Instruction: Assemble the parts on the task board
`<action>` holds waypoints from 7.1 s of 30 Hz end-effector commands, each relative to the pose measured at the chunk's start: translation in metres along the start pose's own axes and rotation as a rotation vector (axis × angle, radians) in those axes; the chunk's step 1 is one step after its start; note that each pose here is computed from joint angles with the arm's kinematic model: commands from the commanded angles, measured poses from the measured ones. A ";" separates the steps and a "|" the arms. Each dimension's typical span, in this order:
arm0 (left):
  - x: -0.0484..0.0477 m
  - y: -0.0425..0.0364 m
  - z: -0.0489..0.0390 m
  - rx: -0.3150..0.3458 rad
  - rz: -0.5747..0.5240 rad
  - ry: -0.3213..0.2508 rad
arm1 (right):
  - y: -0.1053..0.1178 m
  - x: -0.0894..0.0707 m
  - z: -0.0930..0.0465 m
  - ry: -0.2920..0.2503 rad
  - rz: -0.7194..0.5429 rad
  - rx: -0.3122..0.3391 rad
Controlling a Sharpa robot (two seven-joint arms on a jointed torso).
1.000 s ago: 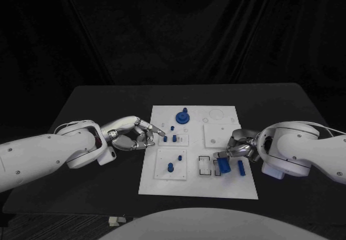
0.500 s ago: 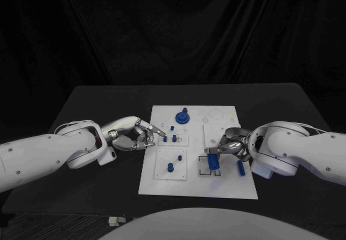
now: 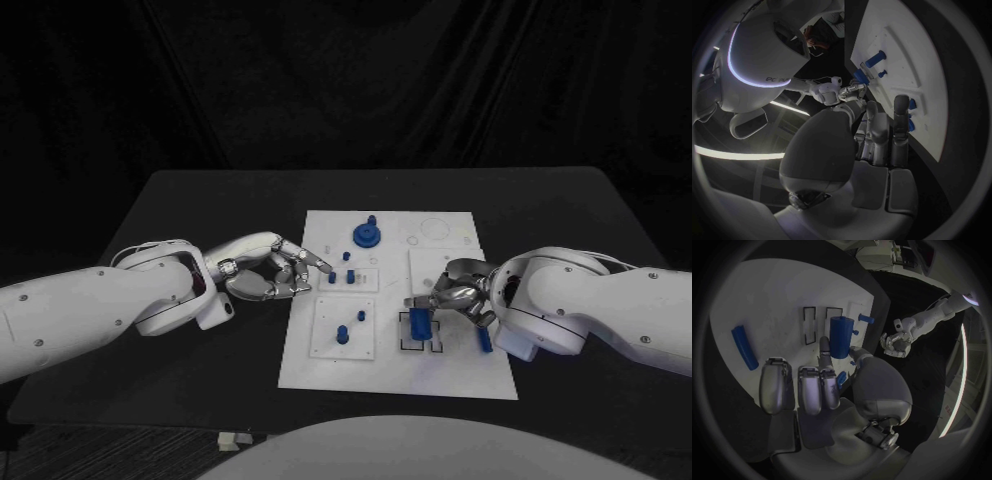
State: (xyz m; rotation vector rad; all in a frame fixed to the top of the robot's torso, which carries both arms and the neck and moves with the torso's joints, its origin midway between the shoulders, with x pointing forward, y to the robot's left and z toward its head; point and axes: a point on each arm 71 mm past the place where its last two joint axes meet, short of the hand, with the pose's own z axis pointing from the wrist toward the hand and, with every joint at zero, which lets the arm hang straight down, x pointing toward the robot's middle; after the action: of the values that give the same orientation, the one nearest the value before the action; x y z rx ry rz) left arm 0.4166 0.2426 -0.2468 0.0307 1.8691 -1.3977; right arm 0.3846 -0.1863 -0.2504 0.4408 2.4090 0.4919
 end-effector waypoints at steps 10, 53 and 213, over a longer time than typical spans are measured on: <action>0.0009 -0.0016 0.0008 0.015 -0.014 0.004 | -0.004 0.006 0.001 0.027 -0.007 0.015; 0.0011 -0.0012 0.0007 0.014 -0.015 0.005 | -0.007 0.012 0.004 0.043 -0.011 0.022; 0.0021 0.0051 -0.0015 0.001 -0.024 0.016 | -0.041 -0.047 -0.063 -0.273 -0.534 0.015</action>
State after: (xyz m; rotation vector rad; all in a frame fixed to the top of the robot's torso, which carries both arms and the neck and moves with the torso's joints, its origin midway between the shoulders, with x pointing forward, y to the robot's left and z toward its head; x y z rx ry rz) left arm 0.4176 0.2470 -0.2526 0.0211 1.8930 -1.3921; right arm 0.3710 -0.2482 -0.1872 -0.0812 1.9687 0.3303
